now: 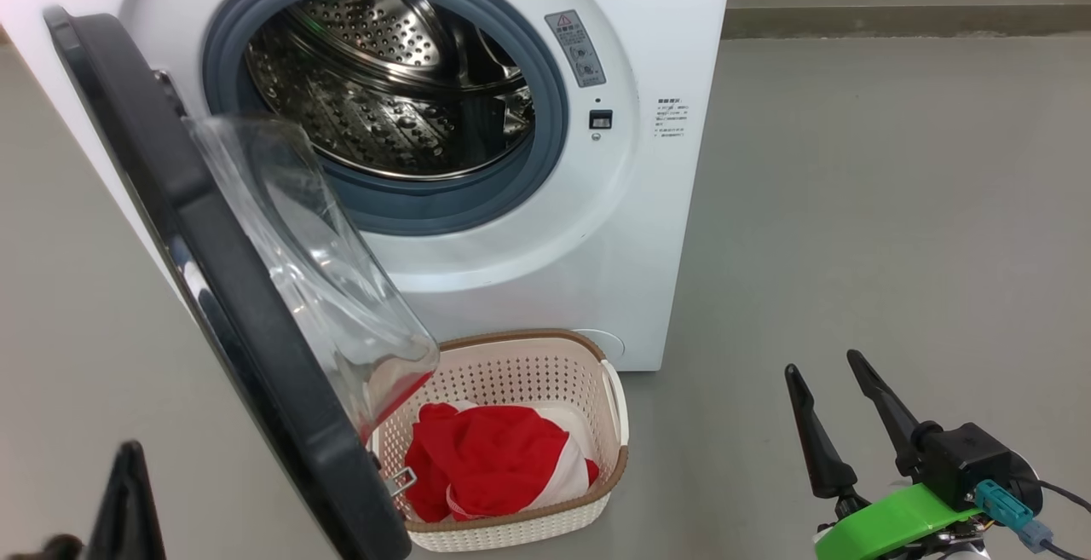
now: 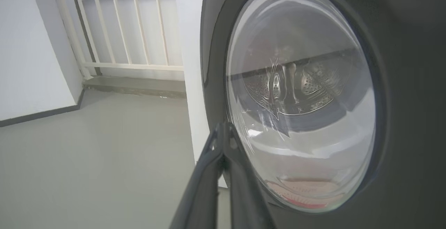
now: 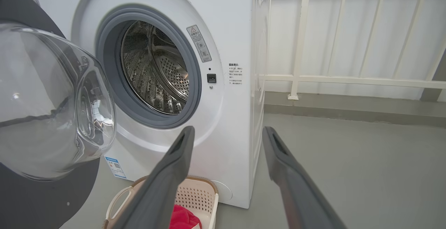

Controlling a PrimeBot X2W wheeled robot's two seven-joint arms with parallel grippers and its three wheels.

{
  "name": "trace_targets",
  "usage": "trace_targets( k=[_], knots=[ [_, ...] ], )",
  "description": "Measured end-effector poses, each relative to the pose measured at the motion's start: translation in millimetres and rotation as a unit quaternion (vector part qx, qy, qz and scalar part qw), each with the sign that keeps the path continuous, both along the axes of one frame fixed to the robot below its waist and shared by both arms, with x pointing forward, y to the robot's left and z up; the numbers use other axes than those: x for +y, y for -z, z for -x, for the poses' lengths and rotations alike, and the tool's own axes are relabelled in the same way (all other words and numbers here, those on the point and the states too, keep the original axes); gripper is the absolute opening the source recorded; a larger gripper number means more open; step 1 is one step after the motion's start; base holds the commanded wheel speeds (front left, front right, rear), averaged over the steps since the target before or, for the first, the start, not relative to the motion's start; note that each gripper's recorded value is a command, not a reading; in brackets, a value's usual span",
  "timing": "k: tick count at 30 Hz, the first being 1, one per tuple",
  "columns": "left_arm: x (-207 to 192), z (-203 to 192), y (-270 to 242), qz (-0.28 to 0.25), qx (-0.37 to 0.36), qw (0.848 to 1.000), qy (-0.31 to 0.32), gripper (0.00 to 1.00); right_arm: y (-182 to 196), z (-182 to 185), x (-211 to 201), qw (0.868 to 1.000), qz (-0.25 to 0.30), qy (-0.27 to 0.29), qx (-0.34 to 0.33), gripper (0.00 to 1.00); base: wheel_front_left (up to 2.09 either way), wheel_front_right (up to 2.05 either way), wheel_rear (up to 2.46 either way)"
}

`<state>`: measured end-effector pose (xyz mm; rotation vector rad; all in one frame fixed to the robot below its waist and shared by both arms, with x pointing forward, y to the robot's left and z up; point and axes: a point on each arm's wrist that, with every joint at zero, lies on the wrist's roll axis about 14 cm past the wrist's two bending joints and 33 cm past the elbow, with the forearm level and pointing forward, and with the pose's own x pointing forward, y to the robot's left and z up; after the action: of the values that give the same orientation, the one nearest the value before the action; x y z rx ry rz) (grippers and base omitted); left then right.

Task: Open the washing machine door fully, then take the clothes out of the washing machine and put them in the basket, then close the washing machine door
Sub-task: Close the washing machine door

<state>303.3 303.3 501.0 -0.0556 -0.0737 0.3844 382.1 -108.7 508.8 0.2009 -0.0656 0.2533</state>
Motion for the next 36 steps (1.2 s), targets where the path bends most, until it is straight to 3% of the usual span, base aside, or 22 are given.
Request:
trace_targets(
  k=[6,10,13,16,18,23,26,27,31,36],
  knots=[
    [10.9,-13.3,-30.2,0.08,-0.081,0.993,-0.014,0.0,-0.5,0.0,1.5,1.0,0.0,-0.002,-0.001,1.0,0.0,0.0,0.0],
    [16.6,-23.7,-43.3,0.201,-0.127,0.971,-0.014,0.0,-0.7,0.6,2.1,1.0,0.0,-0.003,-0.001,1.0,0.0,0.0,0.0],
    [15.5,-30.9,-49.4,0.342,-0.163,0.925,-0.006,0.0,-0.8,1.0,1.0,1.0,0.0,-0.002,-0.001,1.0,0.0,0.0,0.0],
    [8.5,-37.9,-62.3,0.48,-0.199,0.854,0.02,0.0,-0.7,1.3,-0.3,1.0,0.0,0.0,-0.001,1.0,0.0,0.0,0.0],
    [3.6,-39.9,-71.8,0.538,-0.212,0.815,0.037,0.0,-0.5,1.4,-1.1,1.0,0.0,0.001,-0.001,1.0,0.0,0.0,0.0],
    [-18.5,-43.5,-100.5,0.634,-0.223,0.733,0.102,0.0,-0.9,1.5,-2.1,1.0,0.0,0.003,-0.001,1.0,0.0,0.0,0.0],
    [-41.2,-41.9,-112.4,0.665,-0.206,0.702,0.151,0.0,-1.1,1.9,-2.9,1.0,0.0,0.004,-0.002,1.0,0.0,0.0,0.0],
    [-46.3,-40.0,-112.5,0.67,-0.198,0.698,0.158,0.0,-1.2,2.1,-3.0,1.0,0.0,0.004,-0.002,1.0,0.0,0.0,0.0],
    [-54.4,-35.7,-103.6,0.668,-0.174,0.707,0.156,0.0,-1.0,3.0,-4.7,1.0,0.0,0.007,-0.002,1.0,0.0,0.0,0.0],
    [-67.2,-40.1,-102.3,0.668,-0.157,0.707,0.171,0.0,0.5,5.3,-12.2,1.0,0.0,0.017,0.0,1.0,0.0,0.0,0.0]
  ],
)
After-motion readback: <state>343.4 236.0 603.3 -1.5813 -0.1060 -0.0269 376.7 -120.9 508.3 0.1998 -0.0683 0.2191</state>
